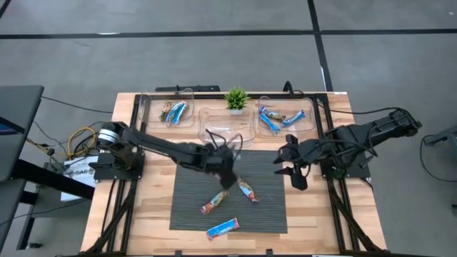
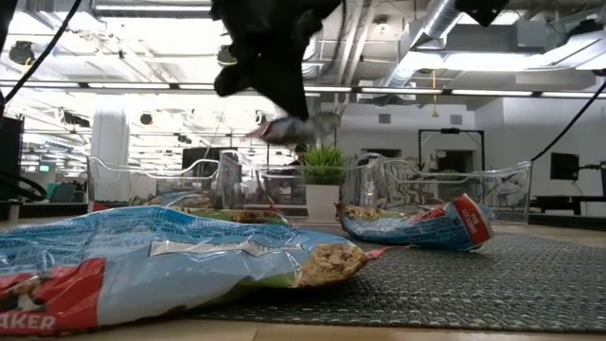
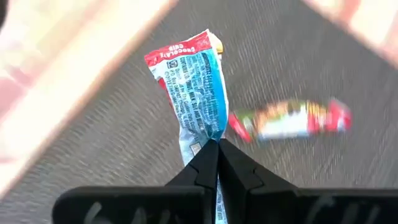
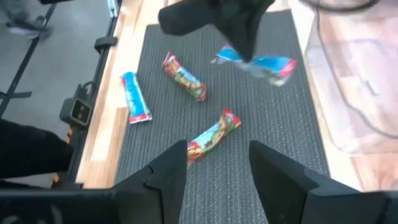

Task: Pick and place Granola Bars by type
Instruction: Put the red granola bar into the center transparent bin

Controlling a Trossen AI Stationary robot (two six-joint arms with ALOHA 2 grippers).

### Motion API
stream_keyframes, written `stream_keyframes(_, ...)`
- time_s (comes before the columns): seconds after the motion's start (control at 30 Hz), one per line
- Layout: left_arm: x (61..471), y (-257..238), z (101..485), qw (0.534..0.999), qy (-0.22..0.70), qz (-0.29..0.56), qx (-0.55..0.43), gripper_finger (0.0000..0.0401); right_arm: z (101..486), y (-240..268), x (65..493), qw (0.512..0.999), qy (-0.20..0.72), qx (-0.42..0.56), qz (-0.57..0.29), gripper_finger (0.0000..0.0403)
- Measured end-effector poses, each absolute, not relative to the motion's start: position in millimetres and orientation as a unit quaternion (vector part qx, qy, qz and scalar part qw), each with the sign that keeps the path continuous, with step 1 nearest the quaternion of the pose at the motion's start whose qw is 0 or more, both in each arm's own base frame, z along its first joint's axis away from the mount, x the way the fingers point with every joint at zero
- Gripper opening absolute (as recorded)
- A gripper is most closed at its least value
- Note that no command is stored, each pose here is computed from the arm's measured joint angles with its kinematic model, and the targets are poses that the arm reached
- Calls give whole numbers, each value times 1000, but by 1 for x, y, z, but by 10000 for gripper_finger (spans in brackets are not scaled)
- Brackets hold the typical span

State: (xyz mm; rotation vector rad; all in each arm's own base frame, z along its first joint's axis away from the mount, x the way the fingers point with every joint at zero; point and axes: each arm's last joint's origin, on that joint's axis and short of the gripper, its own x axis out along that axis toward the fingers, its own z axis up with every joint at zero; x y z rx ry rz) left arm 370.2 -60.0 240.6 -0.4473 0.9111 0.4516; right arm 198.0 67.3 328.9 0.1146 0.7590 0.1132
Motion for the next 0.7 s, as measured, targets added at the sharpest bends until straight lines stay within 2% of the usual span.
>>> stream_keyframes(0.17, 360, -21, 273, 860, 346, 311, -208, 0, 331, 60, 203, 934, 352, 49, 44, 163)
stream_keyframes(0.3, 355, 13, 284, 856, 328, 348, -196, 0, 333, 51, 206, 940, 340, 38, 17, 163)
stream_keyframes(0.57, 351, 66, 284, 840, 332, 376, -206, 0, 334, 24, 209, 936, 311, 37, -159, 163)
stream_keyframes(0.7, 349, 82, 285, 841, 327, 372, -217, 0, 334, 13, 210, 931, 305, 35, -199, 163)
